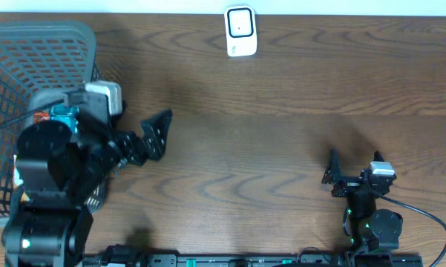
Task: Scan the item barcode
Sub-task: 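Reach the left gripper into the basket toward the snack bag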
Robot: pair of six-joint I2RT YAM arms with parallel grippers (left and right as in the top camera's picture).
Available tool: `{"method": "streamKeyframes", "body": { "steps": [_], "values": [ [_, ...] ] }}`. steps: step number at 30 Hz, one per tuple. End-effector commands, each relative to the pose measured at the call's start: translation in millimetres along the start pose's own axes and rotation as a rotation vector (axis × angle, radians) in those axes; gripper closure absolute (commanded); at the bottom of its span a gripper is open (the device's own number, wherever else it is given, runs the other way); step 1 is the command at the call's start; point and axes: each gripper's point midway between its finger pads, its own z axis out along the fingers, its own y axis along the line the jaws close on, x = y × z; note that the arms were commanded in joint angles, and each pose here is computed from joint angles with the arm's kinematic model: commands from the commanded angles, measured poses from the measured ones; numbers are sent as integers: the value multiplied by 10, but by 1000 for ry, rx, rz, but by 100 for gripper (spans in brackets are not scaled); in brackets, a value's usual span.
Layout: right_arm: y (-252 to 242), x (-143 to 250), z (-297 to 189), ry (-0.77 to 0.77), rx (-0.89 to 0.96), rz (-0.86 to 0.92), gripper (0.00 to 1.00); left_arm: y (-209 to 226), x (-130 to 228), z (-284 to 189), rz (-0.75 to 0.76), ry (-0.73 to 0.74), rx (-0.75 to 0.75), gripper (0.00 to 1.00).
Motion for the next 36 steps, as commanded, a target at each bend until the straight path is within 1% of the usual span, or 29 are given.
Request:
{"method": "streamKeyframes", "body": {
  "steps": [1, 7, 9, 12, 15, 16, 18, 22, 27, 31, 36],
  "values": [
    [-41, -5, -3, -3, 16, -8, 1, 386, -314, -72, -97, -89, -251, 2],
    [-41, -3, -3, -3, 15, -8, 1, 595, -720, -130, -124, -101, -409, 2],
    [-41, -5, -3, -3, 16, -8, 1, 726, -832, -162, -140, -101, -479, 2],
    [-41, -5, -3, -3, 16, -8, 1, 1053, -946, -247, -232, -105, -618, 2],
    [-41, -4, -3, -3, 15, -8, 1, 1407, -952, -348, -362, -109, -727, 2],
    [-41, -5, -3, -3, 16, -8, 1, 1597, -920, -411, -428, -117, -781, 2],
    [-41, -5, -3, -3, 16, -8, 1, 1859, -841, -516, -508, -117, -855, 2],
    [-41, -5, -3, -3, 16, -8, 1, 2248, -658, -651, -610, -81, -960, 2],
    [-41, -5, -3, -3, 16, -8, 1, 2635, -389, -700, -722, -7, -1059, 2],
    [-41, -4, -3, -3, 16, -8, 1, 2869, -97, -646, -834, 83, -1119, 2],
    [-41, -5, -3, -3, 16, -8, 1, 3182, 260, -402, -893, 230, -1158, 2]
  ]
}}
